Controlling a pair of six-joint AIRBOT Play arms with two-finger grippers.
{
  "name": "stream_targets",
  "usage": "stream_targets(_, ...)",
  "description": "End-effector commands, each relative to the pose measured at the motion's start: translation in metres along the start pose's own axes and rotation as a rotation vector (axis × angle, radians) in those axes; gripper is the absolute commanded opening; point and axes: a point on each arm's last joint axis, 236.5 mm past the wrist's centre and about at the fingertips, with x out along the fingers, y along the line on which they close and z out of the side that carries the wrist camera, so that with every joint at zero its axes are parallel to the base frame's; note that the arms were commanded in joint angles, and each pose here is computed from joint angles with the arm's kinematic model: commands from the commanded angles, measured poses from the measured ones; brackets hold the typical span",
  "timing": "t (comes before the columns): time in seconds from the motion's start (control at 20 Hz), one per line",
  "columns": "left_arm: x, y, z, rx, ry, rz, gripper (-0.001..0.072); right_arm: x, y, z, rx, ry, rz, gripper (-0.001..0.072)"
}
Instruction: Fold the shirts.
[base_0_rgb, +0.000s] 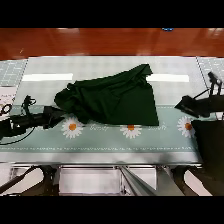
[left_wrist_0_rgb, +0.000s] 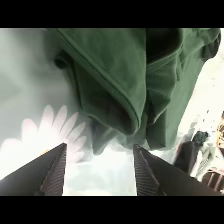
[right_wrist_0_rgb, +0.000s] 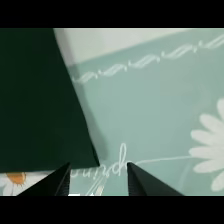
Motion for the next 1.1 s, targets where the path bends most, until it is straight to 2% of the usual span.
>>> stream_targets(0.0, 0.015, -0.009, -0.002, 0.090, 0.013, -0.010, 0.0508, 0.016, -0.008, -0.026, 0.011, 0.028, 0.007, 0.0407)
stream_targets(0.4, 0.036, -0.017, 0.007, 0.134, 0.033, 0.013, 0.0507, 0.017, -0.007, -0.018, 0.008, -0.005, 0.010, 0.0407)
stream_targets(0.45, 0.040, -0.016, 0.007, 0.135, 0.043, 0.016, 0.0488, 0.017, -0.008, -0.017, 0.008, -0.010, 0.009, 0.0407)
stream_targets(0.5, 0.043, -0.017, 0.010, 0.135, 0.047, 0.017, 0.0177, 0.017, -0.008, -0.017, 0.007, -0.010, 0.008, 0.0407)
stream_targets(0.55, 0.042, -0.019, 0.015, 0.141, 0.041, 0.015, 0.0021, 0.017, -0.008, -0.017, 0.007, -0.008, 0.008, 0.0407)
stream_targets(0.8, 0.035, -0.036, 0.034, 0.185, 0.011, -0.007, 0.0022, 0.041, 0.001, -0.032, 0.074, 0.004, 0.053, 0.0407)
stream_targets(1.05, 0.035, -0.037, 0.034, 0.187, 0.010, -0.007, 0.0022, 0.063, -0.007, -0.049, 0.085, 0.113, 0.037, 0.0407)
